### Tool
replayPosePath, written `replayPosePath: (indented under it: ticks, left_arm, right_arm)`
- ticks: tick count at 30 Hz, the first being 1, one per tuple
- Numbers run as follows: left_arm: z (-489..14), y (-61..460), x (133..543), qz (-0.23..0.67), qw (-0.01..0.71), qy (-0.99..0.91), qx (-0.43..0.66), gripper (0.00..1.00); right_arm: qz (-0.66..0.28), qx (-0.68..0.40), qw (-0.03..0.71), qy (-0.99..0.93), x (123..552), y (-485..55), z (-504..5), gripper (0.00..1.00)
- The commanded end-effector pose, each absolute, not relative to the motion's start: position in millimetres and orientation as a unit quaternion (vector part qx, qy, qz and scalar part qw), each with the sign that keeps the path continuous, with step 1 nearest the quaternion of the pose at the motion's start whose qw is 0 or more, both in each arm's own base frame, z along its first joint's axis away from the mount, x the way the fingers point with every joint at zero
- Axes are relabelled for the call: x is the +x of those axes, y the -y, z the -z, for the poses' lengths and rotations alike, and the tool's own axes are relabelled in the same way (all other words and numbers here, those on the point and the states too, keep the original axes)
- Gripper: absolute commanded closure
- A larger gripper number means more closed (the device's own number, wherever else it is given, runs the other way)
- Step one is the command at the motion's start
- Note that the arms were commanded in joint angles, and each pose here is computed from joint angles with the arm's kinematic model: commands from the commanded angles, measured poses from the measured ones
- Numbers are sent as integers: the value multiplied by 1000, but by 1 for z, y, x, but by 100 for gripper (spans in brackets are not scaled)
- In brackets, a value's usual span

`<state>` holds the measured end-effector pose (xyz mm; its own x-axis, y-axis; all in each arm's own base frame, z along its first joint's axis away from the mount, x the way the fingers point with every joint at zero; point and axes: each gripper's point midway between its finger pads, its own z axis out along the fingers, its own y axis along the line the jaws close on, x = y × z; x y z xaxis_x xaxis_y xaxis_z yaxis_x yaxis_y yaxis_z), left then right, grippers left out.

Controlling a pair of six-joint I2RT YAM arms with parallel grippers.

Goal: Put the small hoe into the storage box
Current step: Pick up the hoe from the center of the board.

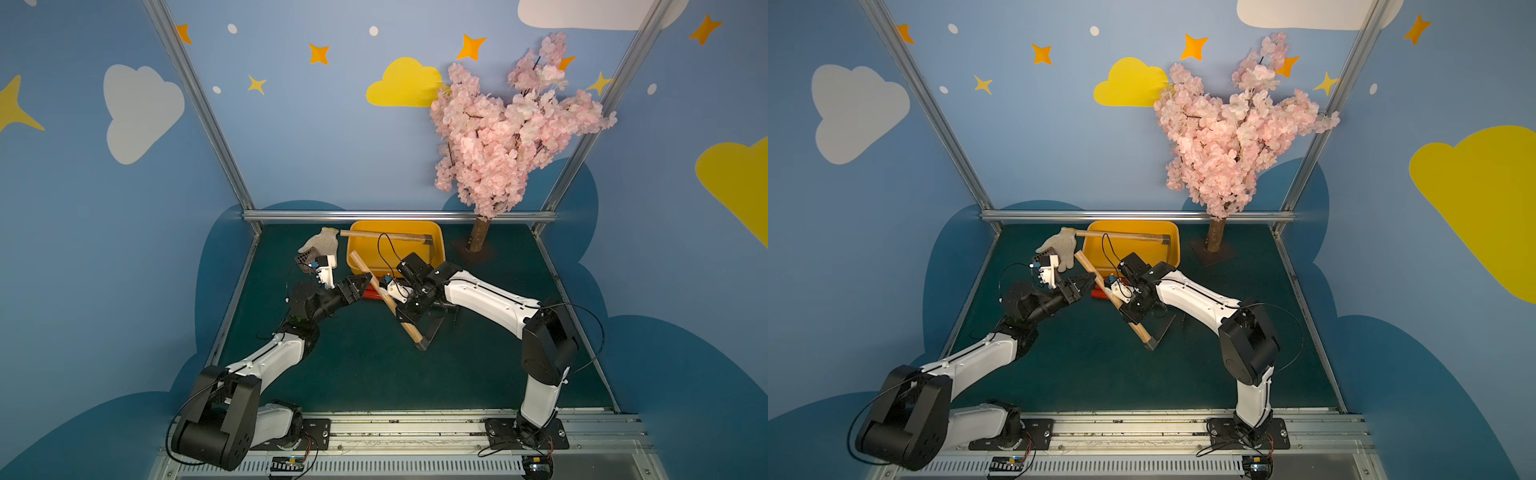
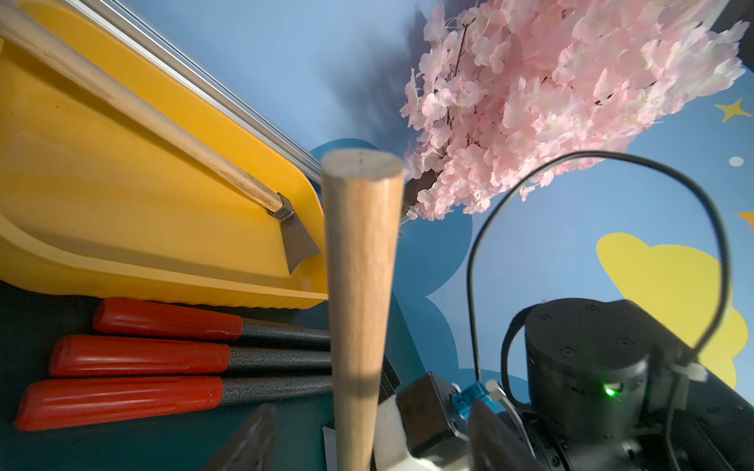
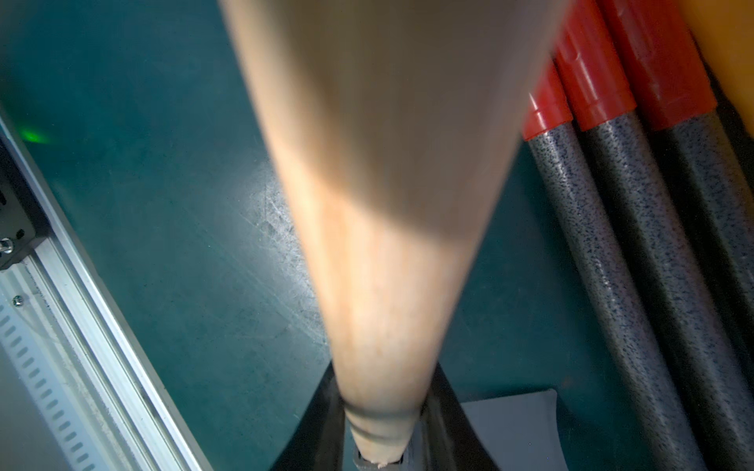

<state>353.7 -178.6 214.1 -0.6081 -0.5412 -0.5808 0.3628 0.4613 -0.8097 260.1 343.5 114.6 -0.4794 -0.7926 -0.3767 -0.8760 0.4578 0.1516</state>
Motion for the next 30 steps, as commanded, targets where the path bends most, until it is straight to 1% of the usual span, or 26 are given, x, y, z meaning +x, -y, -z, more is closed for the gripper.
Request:
replayPosePath:
  ticks: [1,4,7,12,18,22,23,24,26,28,30]
  left_arm:
    - [-218,182,367,520,448,-725,-62,26]
    - [-215,186,378,529,444,-720,-66,27]
    - [-218,189,385,536,446,-714,-67,31]
    - [-222,194,390,543,448,-708,-62,43]
    - [-221,195,390,552,444,-704,-63,74]
    - [-218,194,388,555,446,-700,-63,97]
    - [-218,194,387,556,447,-698,-62,97]
    - [-218,194,387,558,449,-696,-60,97]
    - [-221,195,385,563,453,-689,-48,97]
    - [-223,196,383,568,455,-685,-35,97]
    - [-225,198,381,570,459,-681,-20,97]
  right_arm:
    - [-176,-501,150,-834,262,-355,-131,100]
    - [-171,-504,148,-833,261,-355,-129,100]
    - [-168,-507,143,-833,260,-355,-126,100]
    - [-167,-510,135,-833,260,-358,-120,100]
    - [-158,-509,130,-836,263,-360,-113,100]
    - [-148,-502,131,-842,266,-357,-110,100]
    - [-146,-498,131,-844,267,-357,-109,100]
    - [-145,-496,130,-847,267,-356,-108,98]
    - [-144,-487,128,-852,267,-353,-106,85]
    - [-153,-476,125,-857,266,-350,-107,75]
    - [-160,-463,129,-862,267,-345,-111,69]
